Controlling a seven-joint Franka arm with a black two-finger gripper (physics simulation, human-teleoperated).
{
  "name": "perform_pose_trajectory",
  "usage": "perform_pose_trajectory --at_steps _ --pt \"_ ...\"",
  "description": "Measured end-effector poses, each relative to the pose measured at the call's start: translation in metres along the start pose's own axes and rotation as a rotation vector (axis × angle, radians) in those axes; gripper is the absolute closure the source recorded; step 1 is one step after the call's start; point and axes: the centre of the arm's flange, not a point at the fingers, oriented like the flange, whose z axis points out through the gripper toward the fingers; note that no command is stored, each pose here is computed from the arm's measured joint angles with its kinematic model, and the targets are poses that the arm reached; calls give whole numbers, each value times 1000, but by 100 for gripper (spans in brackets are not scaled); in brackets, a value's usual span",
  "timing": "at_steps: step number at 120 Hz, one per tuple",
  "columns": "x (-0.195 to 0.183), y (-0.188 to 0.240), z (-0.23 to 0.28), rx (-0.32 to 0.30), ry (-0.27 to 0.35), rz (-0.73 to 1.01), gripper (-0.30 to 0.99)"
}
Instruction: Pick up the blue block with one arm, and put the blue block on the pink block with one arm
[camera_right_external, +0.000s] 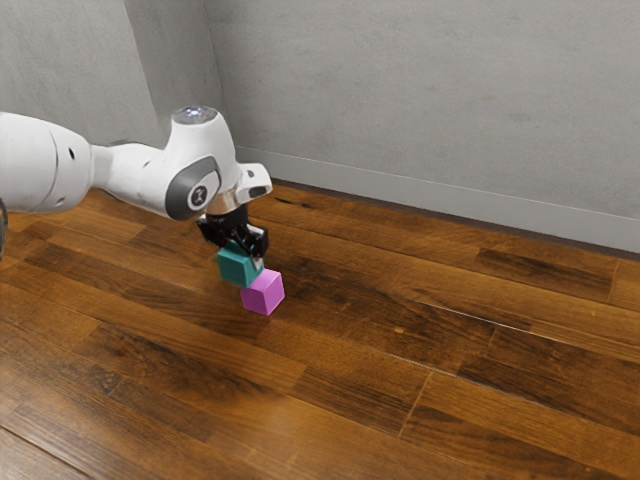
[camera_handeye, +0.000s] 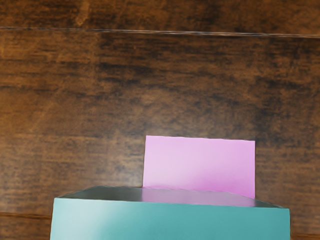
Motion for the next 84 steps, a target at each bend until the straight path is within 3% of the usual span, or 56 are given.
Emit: perform_pose_trajectory --at_steps 36,84 --pt "-7 26 -2 -1 -33 44 33" --pt "-7 28 -4 2 -36 33 33"
